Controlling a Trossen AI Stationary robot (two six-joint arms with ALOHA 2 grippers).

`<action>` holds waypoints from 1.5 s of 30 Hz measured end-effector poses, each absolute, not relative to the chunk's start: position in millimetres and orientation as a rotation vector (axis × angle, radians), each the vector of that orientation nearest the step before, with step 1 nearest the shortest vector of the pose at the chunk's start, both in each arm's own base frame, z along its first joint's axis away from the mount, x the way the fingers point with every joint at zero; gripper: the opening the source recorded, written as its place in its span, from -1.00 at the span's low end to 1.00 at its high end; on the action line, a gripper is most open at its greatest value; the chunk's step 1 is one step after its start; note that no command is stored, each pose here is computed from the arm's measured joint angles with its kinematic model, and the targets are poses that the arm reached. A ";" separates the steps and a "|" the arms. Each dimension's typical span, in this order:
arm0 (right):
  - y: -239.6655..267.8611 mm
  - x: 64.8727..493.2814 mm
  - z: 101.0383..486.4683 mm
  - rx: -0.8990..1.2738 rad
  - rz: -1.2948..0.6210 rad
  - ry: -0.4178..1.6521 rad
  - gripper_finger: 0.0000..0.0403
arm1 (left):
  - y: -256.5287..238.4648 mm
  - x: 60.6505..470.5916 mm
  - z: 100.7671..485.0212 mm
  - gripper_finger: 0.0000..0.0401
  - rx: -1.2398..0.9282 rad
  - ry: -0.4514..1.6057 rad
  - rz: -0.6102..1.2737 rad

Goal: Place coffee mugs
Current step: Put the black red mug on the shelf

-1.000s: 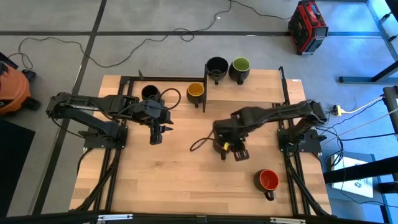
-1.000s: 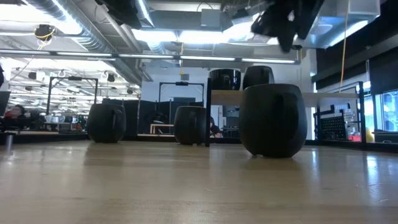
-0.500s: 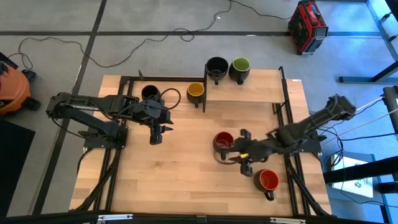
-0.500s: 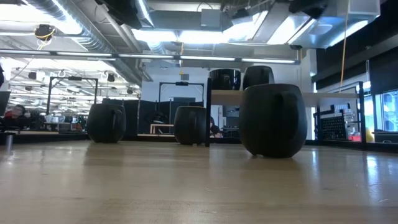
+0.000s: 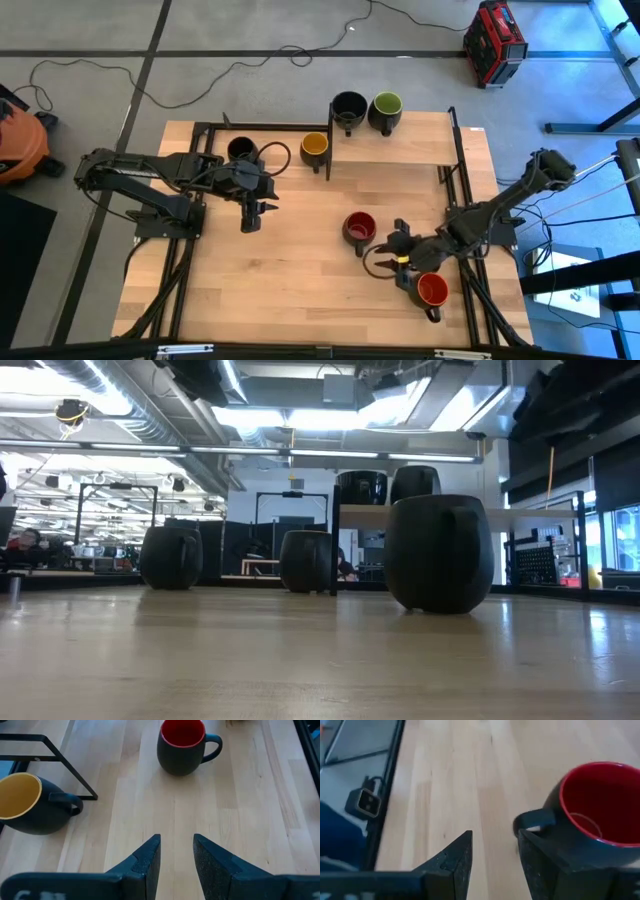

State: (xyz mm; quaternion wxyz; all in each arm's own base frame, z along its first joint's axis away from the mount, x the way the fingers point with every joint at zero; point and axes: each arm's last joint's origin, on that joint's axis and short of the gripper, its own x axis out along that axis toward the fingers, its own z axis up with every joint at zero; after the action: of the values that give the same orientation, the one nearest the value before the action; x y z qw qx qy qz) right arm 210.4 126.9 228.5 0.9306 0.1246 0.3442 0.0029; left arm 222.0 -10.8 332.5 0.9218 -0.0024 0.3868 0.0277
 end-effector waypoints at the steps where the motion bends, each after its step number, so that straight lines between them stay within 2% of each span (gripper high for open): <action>1: 126.2 208.6 221.5 0.253 0.002 0.702 -0.28 | -10.8 222.0 332.5 -0.45 -0.005 0.794 0.057; 11: 117.7 197.2 168.5 0.259 -0.017 0.607 -0.28 | -10.8 222.0 332.5 -0.45 -0.008 0.794 0.058; 22: 126.3 213.1 132.4 0.191 -0.049 0.569 -0.28 | -10.7 222.0 332.5 -0.45 -0.032 0.794 0.068; 45: 139.4 238.4 97.6 0.209 -0.098 0.345 -0.28 | -10.8 222.1 332.4 -0.45 -0.032 0.794 0.068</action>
State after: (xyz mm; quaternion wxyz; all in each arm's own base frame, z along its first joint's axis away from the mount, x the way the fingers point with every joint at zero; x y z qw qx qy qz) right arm 238.4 139.4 97.6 0.9785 0.1040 0.1715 -0.0486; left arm 222.1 -10.8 332.4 0.9216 -0.0155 0.3865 0.0332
